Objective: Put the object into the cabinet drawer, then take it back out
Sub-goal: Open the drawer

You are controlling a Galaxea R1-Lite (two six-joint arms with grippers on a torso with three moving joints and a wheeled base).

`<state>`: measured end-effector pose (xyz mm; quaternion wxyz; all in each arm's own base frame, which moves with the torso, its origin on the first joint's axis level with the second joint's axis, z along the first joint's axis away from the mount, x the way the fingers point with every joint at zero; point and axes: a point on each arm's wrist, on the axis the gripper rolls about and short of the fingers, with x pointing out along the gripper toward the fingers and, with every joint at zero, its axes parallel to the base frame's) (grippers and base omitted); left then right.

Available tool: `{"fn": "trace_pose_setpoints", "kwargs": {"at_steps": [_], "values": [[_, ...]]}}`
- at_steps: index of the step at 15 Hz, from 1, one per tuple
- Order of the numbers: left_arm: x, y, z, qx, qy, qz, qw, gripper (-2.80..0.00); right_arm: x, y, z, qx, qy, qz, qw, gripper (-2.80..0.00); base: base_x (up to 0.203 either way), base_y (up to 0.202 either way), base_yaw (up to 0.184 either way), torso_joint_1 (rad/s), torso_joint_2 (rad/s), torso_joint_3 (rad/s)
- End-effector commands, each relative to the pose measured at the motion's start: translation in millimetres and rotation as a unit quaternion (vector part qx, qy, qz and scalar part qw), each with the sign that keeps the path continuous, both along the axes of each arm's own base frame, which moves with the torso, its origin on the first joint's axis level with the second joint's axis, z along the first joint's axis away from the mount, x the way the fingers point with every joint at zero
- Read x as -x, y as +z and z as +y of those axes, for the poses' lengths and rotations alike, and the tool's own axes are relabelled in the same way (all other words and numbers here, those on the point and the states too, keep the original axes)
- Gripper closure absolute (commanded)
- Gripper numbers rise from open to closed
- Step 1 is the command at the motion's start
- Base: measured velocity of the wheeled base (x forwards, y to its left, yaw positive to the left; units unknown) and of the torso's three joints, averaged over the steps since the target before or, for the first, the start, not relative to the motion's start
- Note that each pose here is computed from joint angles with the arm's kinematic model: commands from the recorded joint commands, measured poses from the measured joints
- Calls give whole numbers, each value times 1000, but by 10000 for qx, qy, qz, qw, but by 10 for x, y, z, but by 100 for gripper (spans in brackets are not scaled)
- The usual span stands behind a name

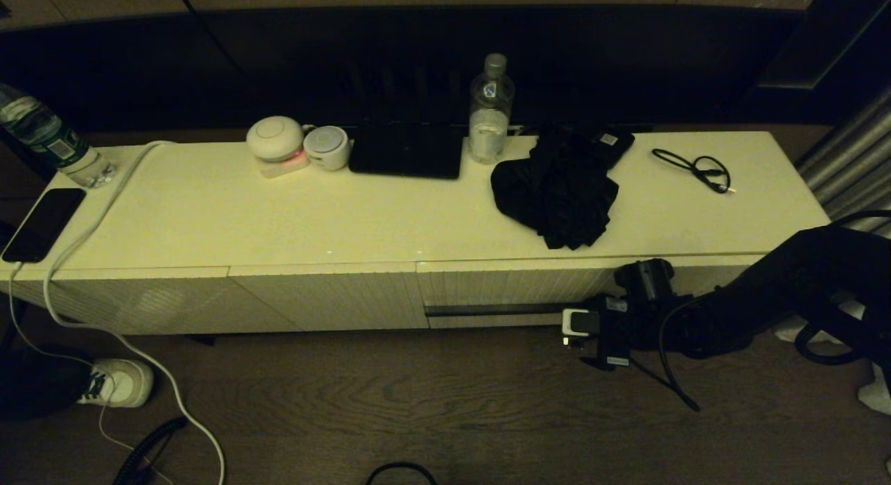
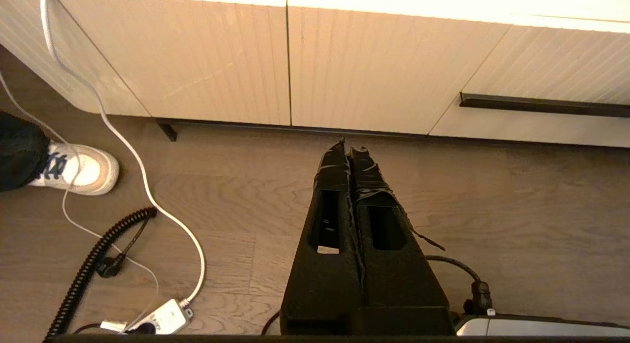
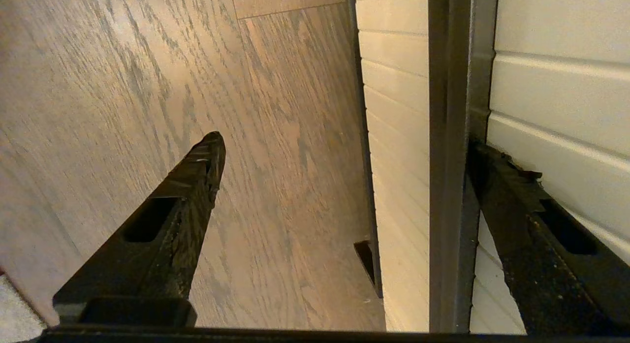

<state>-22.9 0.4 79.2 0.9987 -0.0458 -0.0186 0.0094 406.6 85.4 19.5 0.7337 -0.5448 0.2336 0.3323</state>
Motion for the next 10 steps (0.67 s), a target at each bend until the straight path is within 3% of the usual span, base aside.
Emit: {"fn": "trace_pose_setpoints", "kwargs": {"at_steps": [1, 3, 10], "values": [[1, 0, 0, 4, 5, -10, 10000, 0, 61, 95, -9, 31, 68, -76, 9999, -280, 0, 0, 0, 0, 0, 0], [1, 0, 0, 4, 5, -10, 10000, 0, 171, 96, -32, 208, 228, 34, 9995, -280, 0, 0, 0, 0, 0, 0], [1, 0, 0, 4, 5, -10, 10000, 0, 393, -109, -78, 300, 232, 537, 9978, -280, 0, 0, 0, 0, 0, 0]]}}
